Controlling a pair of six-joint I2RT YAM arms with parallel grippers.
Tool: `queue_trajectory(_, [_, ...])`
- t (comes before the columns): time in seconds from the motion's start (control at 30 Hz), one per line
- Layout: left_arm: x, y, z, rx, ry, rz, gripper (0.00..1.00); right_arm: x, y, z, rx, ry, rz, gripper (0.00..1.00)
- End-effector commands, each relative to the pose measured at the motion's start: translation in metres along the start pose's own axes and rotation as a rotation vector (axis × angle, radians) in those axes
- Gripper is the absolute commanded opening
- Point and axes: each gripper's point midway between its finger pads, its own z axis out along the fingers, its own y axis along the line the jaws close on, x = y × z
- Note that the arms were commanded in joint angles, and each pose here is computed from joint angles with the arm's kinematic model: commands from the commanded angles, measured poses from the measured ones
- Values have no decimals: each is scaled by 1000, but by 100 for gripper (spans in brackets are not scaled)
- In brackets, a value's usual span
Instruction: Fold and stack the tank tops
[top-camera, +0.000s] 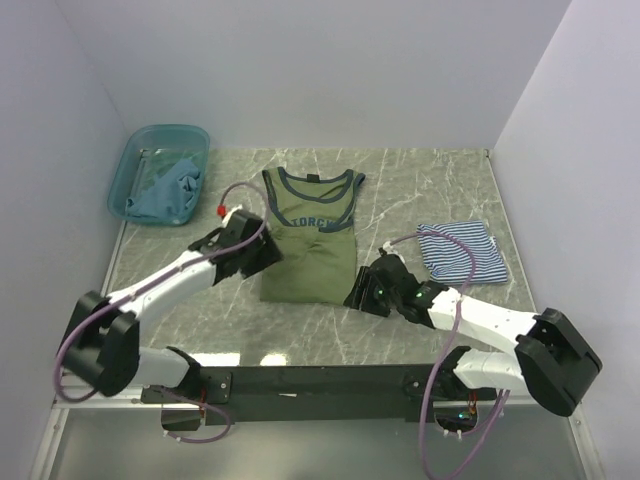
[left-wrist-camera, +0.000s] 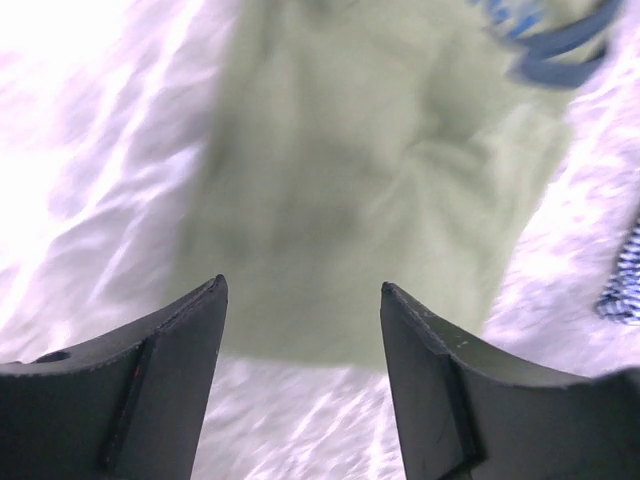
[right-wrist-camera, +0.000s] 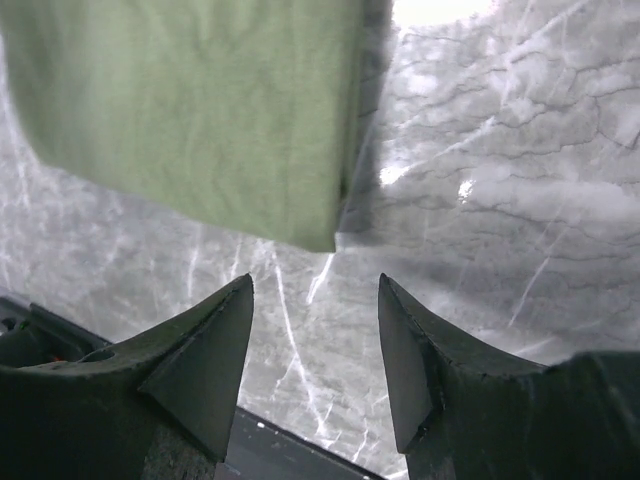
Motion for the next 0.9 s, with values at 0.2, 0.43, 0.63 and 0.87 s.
queue_trajectory(0.2, [47,66,-20,-98,59,-49,64,-15,-5,21,66,-48,43,59])
queue_trajectory(0.43, [66,72,-10,-62,109,-50,63,-17,-4,32,73,-49,55,56])
queue_trajectory(0.63, [72,72,3,-48,123,-42,60,-12,-11,38,103,-32,56,45])
queue_trajectory(0.87, [76,78,15,-82,145,-15,32,-16,-15,39,151,-29,8,18])
